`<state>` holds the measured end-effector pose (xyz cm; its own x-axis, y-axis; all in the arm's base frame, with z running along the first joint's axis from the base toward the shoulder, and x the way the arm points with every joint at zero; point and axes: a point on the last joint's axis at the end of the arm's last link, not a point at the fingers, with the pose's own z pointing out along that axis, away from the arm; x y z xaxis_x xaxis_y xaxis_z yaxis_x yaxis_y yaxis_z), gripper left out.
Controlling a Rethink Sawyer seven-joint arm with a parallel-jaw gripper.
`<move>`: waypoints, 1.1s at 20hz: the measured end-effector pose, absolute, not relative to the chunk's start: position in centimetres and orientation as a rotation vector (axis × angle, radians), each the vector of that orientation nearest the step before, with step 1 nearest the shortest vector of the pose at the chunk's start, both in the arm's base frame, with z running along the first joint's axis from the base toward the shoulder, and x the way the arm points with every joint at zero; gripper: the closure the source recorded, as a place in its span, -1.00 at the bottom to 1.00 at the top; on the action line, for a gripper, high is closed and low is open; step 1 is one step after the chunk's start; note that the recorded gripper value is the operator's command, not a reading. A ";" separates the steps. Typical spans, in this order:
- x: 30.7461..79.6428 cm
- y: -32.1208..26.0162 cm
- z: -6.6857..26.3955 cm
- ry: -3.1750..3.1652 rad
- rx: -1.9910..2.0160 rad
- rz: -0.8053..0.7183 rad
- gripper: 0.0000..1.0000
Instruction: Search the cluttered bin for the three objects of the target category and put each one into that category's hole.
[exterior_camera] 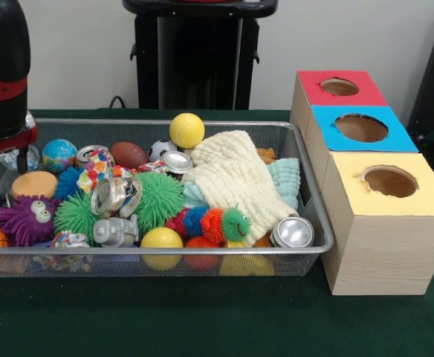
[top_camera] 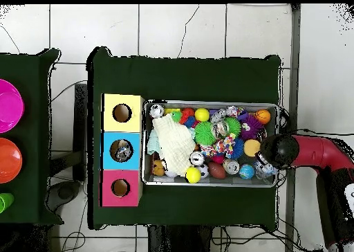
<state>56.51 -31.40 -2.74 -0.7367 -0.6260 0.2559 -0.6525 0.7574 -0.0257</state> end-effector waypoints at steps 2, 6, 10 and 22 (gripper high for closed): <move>56.5 -31.4 -2.7 -2.726 0.997 0.162 -1.00; 56.2 -31.5 -2.6 -2.731 0.972 0.150 -1.00; 56.2 -31.5 -2.5 -2.740 0.943 0.131 -1.00; 55.3 -31.7 -2.0 -2.723 0.882 0.102 -1.00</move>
<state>55.26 -31.70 -1.97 -0.7756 -0.5646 0.2823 -0.5842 0.8114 0.0179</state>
